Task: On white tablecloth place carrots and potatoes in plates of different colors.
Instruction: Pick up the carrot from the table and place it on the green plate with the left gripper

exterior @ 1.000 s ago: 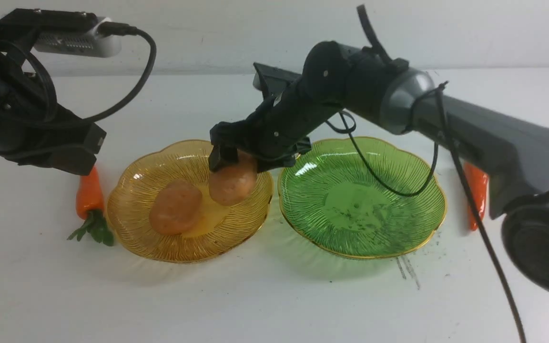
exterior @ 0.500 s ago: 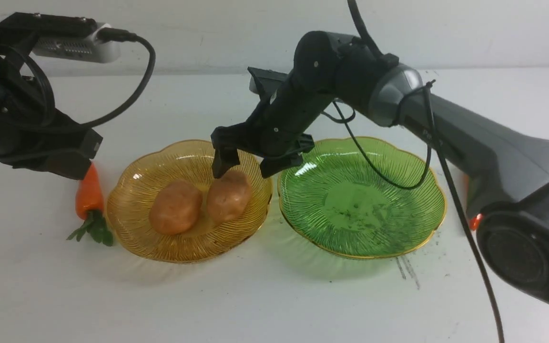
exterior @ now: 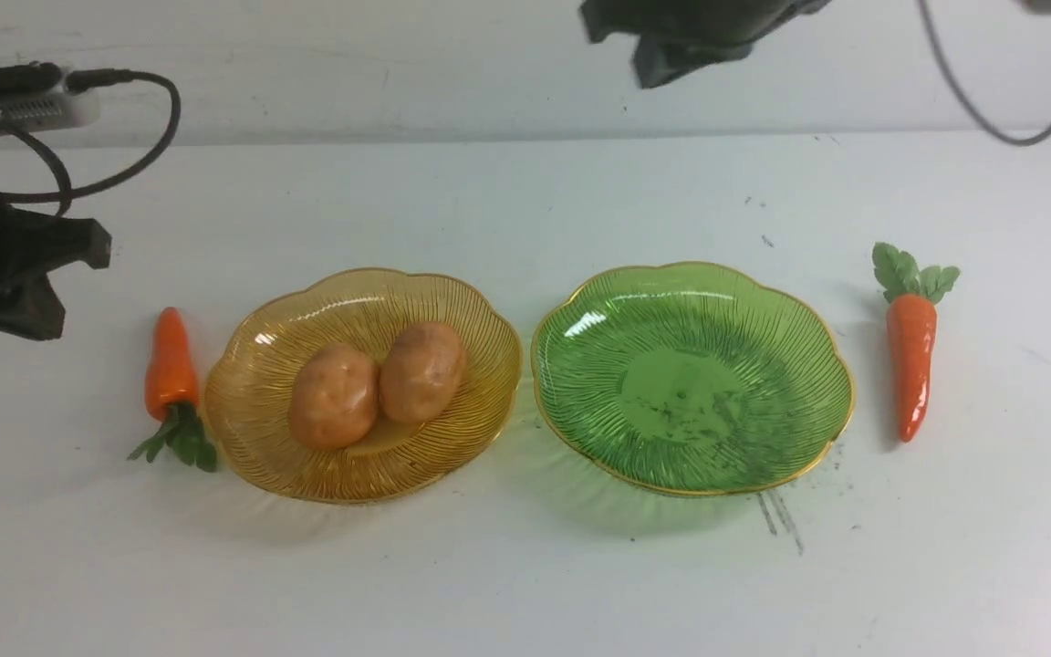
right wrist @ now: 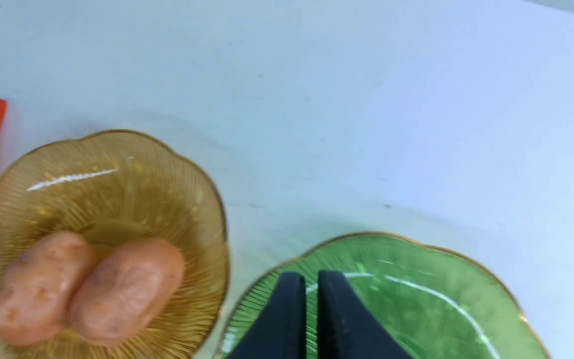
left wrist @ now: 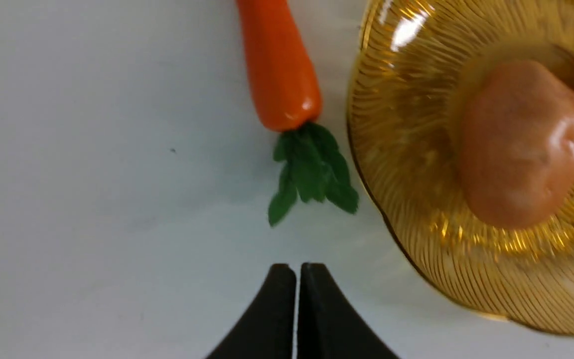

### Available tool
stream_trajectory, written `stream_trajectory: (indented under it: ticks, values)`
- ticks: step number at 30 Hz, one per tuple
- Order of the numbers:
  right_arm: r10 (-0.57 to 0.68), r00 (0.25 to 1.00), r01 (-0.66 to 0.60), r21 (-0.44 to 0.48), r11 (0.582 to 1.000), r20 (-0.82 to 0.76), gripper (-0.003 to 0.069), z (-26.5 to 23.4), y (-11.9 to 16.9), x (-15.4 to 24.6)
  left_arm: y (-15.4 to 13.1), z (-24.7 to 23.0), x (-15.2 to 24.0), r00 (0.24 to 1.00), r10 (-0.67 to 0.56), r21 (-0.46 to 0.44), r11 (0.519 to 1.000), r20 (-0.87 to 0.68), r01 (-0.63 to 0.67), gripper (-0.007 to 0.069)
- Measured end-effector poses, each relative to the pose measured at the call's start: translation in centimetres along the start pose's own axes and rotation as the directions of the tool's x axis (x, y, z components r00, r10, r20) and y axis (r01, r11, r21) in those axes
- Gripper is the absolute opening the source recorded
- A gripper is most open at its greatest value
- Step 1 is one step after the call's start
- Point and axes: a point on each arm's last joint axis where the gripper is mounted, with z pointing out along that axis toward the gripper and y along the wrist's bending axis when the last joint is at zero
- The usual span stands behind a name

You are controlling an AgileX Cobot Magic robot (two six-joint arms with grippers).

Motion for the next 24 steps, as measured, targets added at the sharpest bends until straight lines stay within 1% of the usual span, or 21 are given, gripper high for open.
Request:
stream_trajectory:
  ticks: [1,2,3,5,6,8,9,10,11,13,14,16,18,19,20,21,22,23,24]
  values:
    - [0.016,1.0,-0.016,0.031,0.999,0.004,0.0015,-1.8,-1.4,0.2,0.2,0.8,-0.4,1.0,0.004,-0.003,1.0,0.01,-0.004,0.0]
    - [0.038,0.999,-0.038,0.059,0.998,0.002,-0.0001,-3.1,-2.8,0.5,0.3,1.8,-0.8,1.0,0.01,-0.004,1.0,0.026,-0.01,0.0008]
    - [0.048,0.999,-0.047,0.076,0.996,-0.012,-0.0008,-3.7,-3.7,0.9,0.4,2.7,-1.2,0.999,0.013,-0.007,1.0,0.042,-0.013,0.0021]
    - [0.064,0.998,-0.062,0.1,0.993,-0.013,-0.0013,-5.1,-4.9,1.4,0.6,4.7,-1.9,0.997,0.011,-0.01,1.0,0.071,-0.011,0.007]
    - [0.068,0.997,-0.066,0.113,0.991,-0.019,-0.0015,-5.6,-5.5,2.0,0.8,6.2,-2.3,0.996,0.01,-0.013,1.0,0.085,-0.009,0.0111]
    - [0.074,0.997,-0.069,0.127,0.99,-0.03,-0.0015,-6.9,-6.3,2.6,1.2,8.7,-2.7,0.996,0.005,-0.019,1.0,0.091,-0.003,0.0219]
    - [0.075,0.997,-0.07,0.133,0.989,-0.035,-0.0015,-7.3,-6.5,3.0,1.2,9.4,-2.7,0.996,0.003,-0.021,1.0,0.089,-0.001,0.0241]
    - [0.078,0.996,-0.071,0.137,0.988,-0.045,-0.0015,-7.6,-6.7,3.4,1.3,10.0,-2.8,0.996,-0.001,-0.021,1.0,0.088,0.002,0.0295]
    - [0.08,0.996,-0.073,0.14,0.987,-0.044,-0.0015,-8.1,-6.8,3.6,1.4,11.0,-2.8,0.997,-0.005,-0.022,1.0,0.082,0.006,0.0329]
    - [0.083,0.995,-0.075,0.148,0.986,-0.053,-0.0015,-8.6,-7.1,4.2,1.6,12.5,-2.7,0.998,-0.012,-0.022,1.0,0.067,0.014,0.0429]
    - [0.082,0.995,-0.071,0.156,0.985,-0.064,-0.0015,-9.1,-7.1,4.8,1.8,14.0,-2.5,0.998,-0.022,-0.021,1.0,0.054,0.023,0.0509]
    - [0.083,0.993,-0.07,0.159,0.985,-0.078,-0.0015,-9.6,-7.1,5.6,2.0,15.3,-2.3,0.999,-0.026,-0.023,0.999,0.036,0.027,0.0573]
    - [0.082,0.993,-0.068,0.158,0.985,-0.085,-0.0015,-10.0,-7.0,6.0,2.1,16.6,-2.0,0.999,-0.03,-0.025,0.999,0.016,0.03,0.0611]
    - [0.081,0.993,-0.067,0.154,0.986,-0.083,-0.0015,-10.3,-7.0,6.2,2.2,17.2,-1.8,1.0,-0.031,-0.027,0.999,0.006,0.031,0.0621]
    - [0.076,0.994,-0.063,0.151,0.986,-0.079,-0.0015,-10.7,-6.9,6.4,2.3,17.8,-1.7,0.999,-0.032,-0.028,0.999,-0.005,0.032,0.0615]
    - [0.073,0.995,-0.062,0.147,0.987,-0.074,-0.0015,-11.1,-6.8,6.5,2.4,18.2,-1.5,1.0,-0.028,-0.03,0.999,-0.015,0.027,0.0594]
    - [0.071,0.995,-0.061,0.143,0.988,-0.066,-0.0015,-11.6,-6.7,6.5,2.4,18.3,-1.6,1.0,-0.027,-0.03,0.999,-0.013,0.026,0.0552]
    - [0.067,0.996,-0.058,0.143,0.988,-0.056,-0.0015,-12.0,-6.6,6.5,2.3,18.2,-1.7,1.0,-0.027,-0.029,0.999,-0.014,0.026,0.047]
    - [0.066,0.997,-0.058,0.143,0.988,-0.049,-0.0015,-12.3,-6.5,6.5,2.3,18.0,-1.9,0.999,-0.024,-0.026,0.999,-0.024,0.024,0.0342]
